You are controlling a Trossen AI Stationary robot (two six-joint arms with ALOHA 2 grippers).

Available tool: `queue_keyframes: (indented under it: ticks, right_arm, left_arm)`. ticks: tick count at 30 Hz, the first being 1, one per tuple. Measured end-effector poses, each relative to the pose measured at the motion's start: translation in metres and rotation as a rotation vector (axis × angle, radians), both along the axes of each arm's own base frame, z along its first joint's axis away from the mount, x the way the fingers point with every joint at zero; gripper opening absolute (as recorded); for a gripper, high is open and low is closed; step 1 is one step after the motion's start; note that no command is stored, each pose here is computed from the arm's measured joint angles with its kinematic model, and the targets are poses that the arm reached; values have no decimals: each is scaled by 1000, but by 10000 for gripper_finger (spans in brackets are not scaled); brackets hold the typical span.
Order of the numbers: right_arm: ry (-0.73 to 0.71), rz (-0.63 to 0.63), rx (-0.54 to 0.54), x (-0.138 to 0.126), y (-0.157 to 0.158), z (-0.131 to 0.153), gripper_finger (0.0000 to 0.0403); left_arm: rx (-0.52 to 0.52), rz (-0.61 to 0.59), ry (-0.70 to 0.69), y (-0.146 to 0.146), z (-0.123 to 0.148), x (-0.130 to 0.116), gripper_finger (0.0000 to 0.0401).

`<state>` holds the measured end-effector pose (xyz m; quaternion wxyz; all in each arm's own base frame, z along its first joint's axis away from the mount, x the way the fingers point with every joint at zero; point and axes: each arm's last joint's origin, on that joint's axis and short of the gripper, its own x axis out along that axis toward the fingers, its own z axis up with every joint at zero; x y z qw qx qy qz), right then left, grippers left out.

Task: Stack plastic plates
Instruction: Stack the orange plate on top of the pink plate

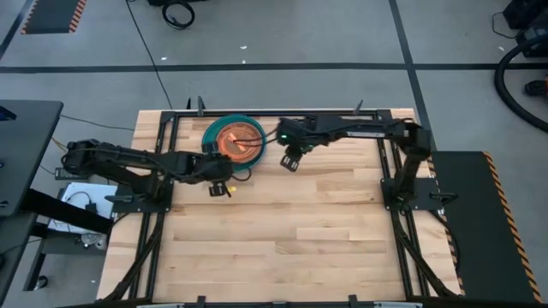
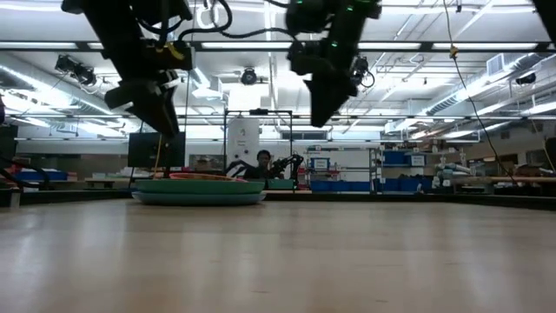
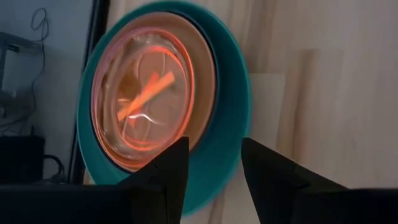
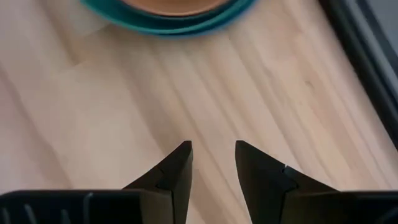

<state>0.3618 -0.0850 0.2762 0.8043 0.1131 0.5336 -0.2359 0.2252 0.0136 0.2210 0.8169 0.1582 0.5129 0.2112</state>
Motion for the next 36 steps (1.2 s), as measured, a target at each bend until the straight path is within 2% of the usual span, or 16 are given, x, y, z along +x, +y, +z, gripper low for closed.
queue_keyframes:
  ticks: [8, 13, 18, 22, 27, 36]
  right_arm:
    - [-238, -63, 1, -57, 27, -2, 132]
    - [-333, -30, -9, -78, 45, -8, 132]
    - [-395, -19, 15, -87, 59, -12, 132]
    - [-388, -8, 37, -89, 68, -16, 132]
    - [-403, 3, 42, -88, 76, -16, 132]
    - [-400, 31, 62, -89, 90, -16, 132]
  left_arm:
    - [-15, -36, -71, 22, -1, 17, 155]
    - [-41, -25, 14, 47, -19, 22, 155]
    - [-77, 10, 84, 71, -37, 23, 155]
    - [-106, 27, 109, 85, -46, 23, 155]
    - [-94, 34, 84, 99, -51, 26, 155]
    - [-144, -8, 79, 92, -45, 22, 155]
